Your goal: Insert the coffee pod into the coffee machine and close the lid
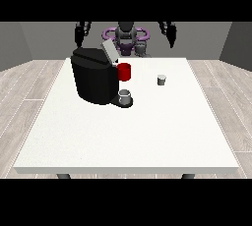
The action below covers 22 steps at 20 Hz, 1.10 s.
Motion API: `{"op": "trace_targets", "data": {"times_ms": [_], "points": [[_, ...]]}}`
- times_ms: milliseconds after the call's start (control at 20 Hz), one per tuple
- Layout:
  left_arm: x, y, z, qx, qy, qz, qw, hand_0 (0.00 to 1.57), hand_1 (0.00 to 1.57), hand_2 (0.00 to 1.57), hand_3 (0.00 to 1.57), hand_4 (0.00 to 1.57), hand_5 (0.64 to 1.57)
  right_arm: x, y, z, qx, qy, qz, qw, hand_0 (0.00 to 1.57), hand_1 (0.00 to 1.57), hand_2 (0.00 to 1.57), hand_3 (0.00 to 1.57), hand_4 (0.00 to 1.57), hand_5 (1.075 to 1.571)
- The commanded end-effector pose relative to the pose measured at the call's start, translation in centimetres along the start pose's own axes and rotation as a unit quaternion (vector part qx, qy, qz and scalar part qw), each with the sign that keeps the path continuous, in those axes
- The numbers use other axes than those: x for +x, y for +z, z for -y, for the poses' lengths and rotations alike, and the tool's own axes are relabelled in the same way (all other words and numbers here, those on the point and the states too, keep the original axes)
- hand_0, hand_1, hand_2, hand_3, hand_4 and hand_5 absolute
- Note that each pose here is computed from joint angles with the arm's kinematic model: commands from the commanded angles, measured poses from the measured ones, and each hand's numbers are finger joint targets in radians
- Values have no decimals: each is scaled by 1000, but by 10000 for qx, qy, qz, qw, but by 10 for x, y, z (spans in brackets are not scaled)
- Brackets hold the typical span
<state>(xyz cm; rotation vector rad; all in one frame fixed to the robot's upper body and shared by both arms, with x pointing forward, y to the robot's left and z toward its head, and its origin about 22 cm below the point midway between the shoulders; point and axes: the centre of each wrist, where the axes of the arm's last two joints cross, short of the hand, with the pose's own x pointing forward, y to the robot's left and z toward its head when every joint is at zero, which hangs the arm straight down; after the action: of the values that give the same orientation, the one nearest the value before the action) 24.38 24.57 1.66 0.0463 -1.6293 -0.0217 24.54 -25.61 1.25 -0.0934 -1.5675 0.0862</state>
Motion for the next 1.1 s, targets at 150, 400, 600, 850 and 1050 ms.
{"op": "trace_targets", "data": {"times_ms": [150, 400, 600, 850, 1050], "points": [[-11, 18, -3, -314, -14, 171, 9994, 0, 0, 0, 0, 265, 1571, -14, 8, -1, -16, -116, -376, 9992, 0, 0, 0, 0, 128, 1571], [-23, 30, -15, -587, -439, 343, 9967, 0, 0, 0, 0, 264, 1571, -33, 19, -1, -1028, -389, 150, 9938, 0, 0, 0, 0, 95, 1571], [3, -3, -39, -487, -1161, 414, 9912, 0, 0, 0, 0, 0, 1571, -31, 20, -23, -802, -442, 332, 9952, 0, 0, 0, 0, 217, 1571], [10, -37, -61, -322, -1271, 47, 9914, 0, 0, 0, 0, 0, 1571, -5, -2, -13, -591, -468, 546, 9957, 0, 0, 0, 0, 177, 1571], [14, -60, -62, -410, -1285, -63, 9908, 0, 0, 0, 0, 0, 1571, 14, -22, -24, -564, -646, 921, 9921, 0, 0, 0, 0, 186, 1571]]}}
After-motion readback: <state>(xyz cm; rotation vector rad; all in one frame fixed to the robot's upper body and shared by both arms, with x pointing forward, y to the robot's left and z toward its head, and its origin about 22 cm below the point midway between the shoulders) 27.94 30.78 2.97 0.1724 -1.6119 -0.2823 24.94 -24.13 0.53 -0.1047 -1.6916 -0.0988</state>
